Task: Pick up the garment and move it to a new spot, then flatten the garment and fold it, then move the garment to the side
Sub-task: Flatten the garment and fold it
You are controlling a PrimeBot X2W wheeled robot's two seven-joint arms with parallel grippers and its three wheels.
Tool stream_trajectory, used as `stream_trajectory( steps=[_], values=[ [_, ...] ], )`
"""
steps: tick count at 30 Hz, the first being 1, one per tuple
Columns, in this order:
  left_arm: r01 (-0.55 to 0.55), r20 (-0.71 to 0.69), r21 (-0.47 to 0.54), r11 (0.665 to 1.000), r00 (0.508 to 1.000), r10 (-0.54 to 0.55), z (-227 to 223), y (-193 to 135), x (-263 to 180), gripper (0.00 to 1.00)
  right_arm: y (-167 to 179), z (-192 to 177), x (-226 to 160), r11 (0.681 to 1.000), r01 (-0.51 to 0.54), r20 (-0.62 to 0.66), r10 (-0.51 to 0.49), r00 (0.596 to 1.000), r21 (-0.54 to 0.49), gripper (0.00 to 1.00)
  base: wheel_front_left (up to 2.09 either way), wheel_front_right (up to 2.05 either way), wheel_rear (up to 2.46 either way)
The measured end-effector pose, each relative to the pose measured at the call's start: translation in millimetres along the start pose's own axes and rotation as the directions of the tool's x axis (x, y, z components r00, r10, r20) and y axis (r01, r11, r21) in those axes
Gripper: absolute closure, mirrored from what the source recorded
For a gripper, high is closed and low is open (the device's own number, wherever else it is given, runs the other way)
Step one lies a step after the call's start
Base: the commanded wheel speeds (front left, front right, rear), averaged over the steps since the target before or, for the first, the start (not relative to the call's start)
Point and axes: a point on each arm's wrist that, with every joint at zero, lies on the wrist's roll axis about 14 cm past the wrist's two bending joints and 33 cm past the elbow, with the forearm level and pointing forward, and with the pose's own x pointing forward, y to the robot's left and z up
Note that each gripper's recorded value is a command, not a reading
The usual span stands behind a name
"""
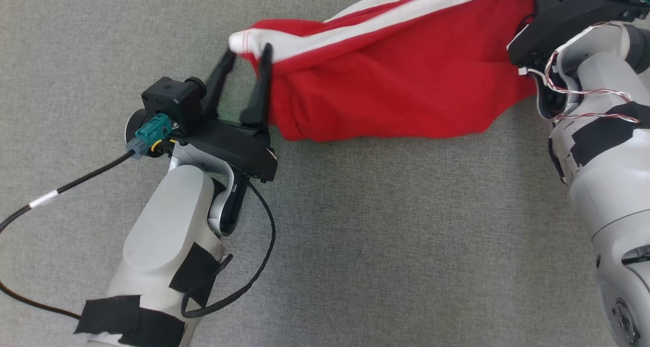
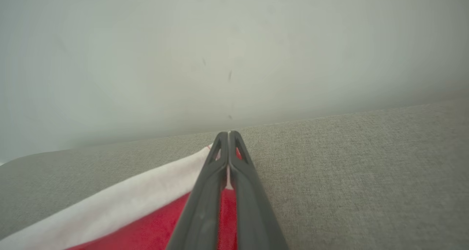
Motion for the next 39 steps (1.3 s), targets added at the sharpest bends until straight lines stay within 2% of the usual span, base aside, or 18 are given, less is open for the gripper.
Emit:
stream_trajectory(
  steps=[1,2,8,15,21,26,39],
  values=[
    [-0.001,0.002,0.002,1.0,1.0,0.001,0.8,0.2,0.3,0.0,1.8,0.7,0.3,1.0,-0.003,0.005,0.003,1.0,-0.002,0.16,0.0,0.0,0.0],
    [-0.001,0.002,0.005,1.0,1.0,0.001,1.1,0.2,0.1,0.0,3.7,1.0,0.1,1.0,-0.006,0.007,0.006,1.0,-0.004,0.0,0.0,0.0,0.0],
    [-0.012,0.026,0.018,1.0,1.0,0.012,10.7,0.6,-6.5,0.0,12.5,10.3,-7.7,0.999,-0.028,0.029,0.028,0.999,-0.023,0.0,0.0,0.0,0.0],
    [-0.056,0.079,0.013,0.998,0.995,0.055,27.2,5.4,-36.1,0.0,0.6,12.5,-37.4,0.999,-0.017,0.026,0.018,0.999,-0.048,0.0,0.0,0.0,0.0],
    [-0.107,0.137,0.032,0.994,0.985,0.102,41.9,14.3,-66.6,0.0,-11.8,1.7,-62.3,0.999,-0.001,-0.014,0.0,1.0,-0.053,0.0,0.0,0.0,0.0],
    [-0.13,0.161,0.093,0.987,0.98,0.114,46.4,16.8,-91.0,0.0,-21.3,-12.5,-77.1,0.998,0.015,-0.065,-0.019,0.998,-0.053,0.0,0.0,0.0,0.0],
    [-0.22,0.136,0.138,0.966,0.97,0.202,30.6,36.7,-138.6,0.0,-21.6,-51.1,-77.0,0.996,0.013,-0.186,-0.029,0.982,-0.085,0.0,0.0,0.0,0.0]
  ],
)
